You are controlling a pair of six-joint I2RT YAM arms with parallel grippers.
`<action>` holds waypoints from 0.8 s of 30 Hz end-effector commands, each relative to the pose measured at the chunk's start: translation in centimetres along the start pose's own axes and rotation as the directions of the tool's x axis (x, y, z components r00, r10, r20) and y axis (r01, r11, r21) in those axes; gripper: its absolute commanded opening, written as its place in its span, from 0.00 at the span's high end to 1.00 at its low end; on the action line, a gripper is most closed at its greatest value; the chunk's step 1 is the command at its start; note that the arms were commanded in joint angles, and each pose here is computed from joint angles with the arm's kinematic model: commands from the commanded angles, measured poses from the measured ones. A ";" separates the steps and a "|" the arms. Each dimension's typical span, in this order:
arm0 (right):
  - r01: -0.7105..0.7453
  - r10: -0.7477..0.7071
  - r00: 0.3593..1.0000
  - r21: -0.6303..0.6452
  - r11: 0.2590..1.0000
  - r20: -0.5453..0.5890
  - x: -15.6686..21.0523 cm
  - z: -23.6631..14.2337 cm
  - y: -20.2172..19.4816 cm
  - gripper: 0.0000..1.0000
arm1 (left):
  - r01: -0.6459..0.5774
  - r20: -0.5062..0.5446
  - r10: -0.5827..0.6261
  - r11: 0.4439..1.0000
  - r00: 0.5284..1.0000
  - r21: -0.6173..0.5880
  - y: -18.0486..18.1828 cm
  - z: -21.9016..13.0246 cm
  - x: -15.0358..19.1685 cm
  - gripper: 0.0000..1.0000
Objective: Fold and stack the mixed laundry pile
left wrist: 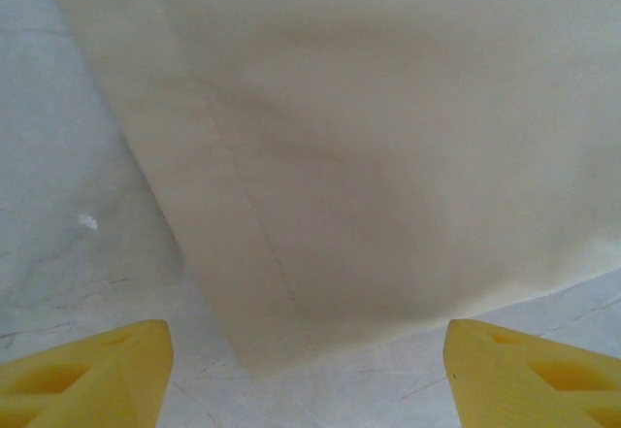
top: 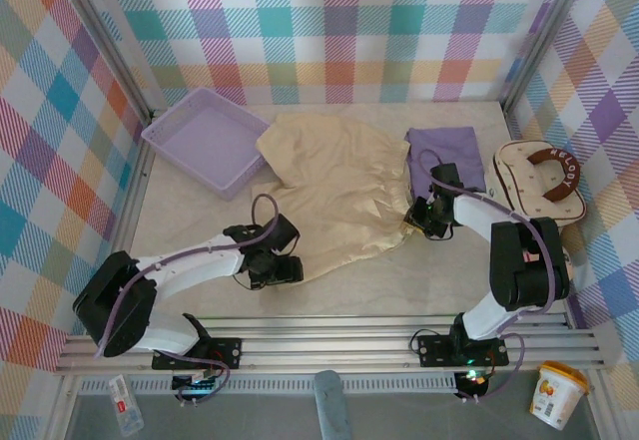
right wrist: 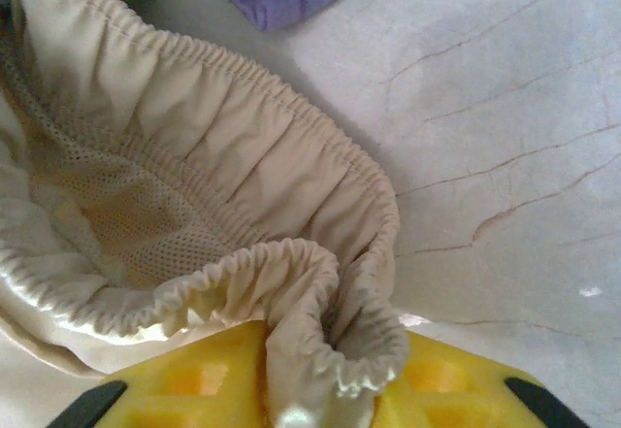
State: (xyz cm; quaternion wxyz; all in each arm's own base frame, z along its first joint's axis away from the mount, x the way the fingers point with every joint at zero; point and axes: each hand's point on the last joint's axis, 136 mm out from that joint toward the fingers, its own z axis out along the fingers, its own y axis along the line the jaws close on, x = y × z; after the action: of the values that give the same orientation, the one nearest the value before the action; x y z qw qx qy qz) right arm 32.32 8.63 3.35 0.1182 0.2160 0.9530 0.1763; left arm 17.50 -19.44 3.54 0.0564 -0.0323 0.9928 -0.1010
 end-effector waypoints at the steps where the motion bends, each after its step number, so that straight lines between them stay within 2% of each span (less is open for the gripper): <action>1: -0.019 0.019 1.000 -0.019 1.000 -0.010 0.5 0.0 -0.1 0.74 | -0.085 0.022 0.087 0.993 0.996 -0.079 0.4 1.5 0.2 0.28; 6: -0.029 0.030 0.999 0.032 0.999 -0.033 2.1 -0.2 -1.7 0.82 | -0.085 0.067 0.099 0.978 0.993 -0.191 2.0 2.4 -0.9 0.53; 9: -0.037 0.041 0.998 0.074 0.997 -0.052 3.0 -0.4 -2.8 0.87 | -0.107 0.068 0.123 0.972 0.990 -0.210 1.7 2.7 -1.4 0.81; 10: -0.037 0.042 0.998 0.084 0.996 -0.057 3.2 -0.6 -3.0 0.89 | -0.117 0.054 0.131 0.971 0.990 -0.207 1.4 2.8 -1.4 0.93; 11: -0.035 0.041 0.997 0.096 0.995 -0.064 3.6 -0.8 -3.3 0.91 | -0.127 0.039 0.138 0.970 0.990 -0.206 1.2 2.8 -1.3 1.00; 14: -0.027 0.037 0.996 0.123 0.992 -0.085 5.3 -2.0 -4.4 0.96 | -0.156 0.011 0.162 0.963 0.987 -0.218 1.4 2.2 -0.2 1.00; 19: -0.016 0.036 0.992 0.159 0.987 -0.121 9.7 -4.6 -6.9 0.99 | -0.161 -0.014 0.161 0.969 0.987 -0.185 1.7 -0.2 3.0 1.00; 22: -0.070 0.075 0.986 0.039 0.997 -0.148 12.3 -5.5 -5.9 1.00 | -0.144 0.008 0.148 0.975 0.989 -0.168 1.5 -2.4 3.8 1.00; 24: -0.090 0.095 0.988 0.048 0.995 -0.123 12.6 -6.8 -6.2 0.99 | -0.122 0.053 0.132 0.980 0.990 -0.159 1.3 -4.2 3.4 1.00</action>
State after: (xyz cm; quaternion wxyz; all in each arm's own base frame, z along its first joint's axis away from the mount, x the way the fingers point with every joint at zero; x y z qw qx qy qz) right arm 19.92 7.06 4.92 0.0880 0.2291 0.9543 0.1704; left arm 14.31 -19.28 5.06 0.0870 0.0503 0.9942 -0.0385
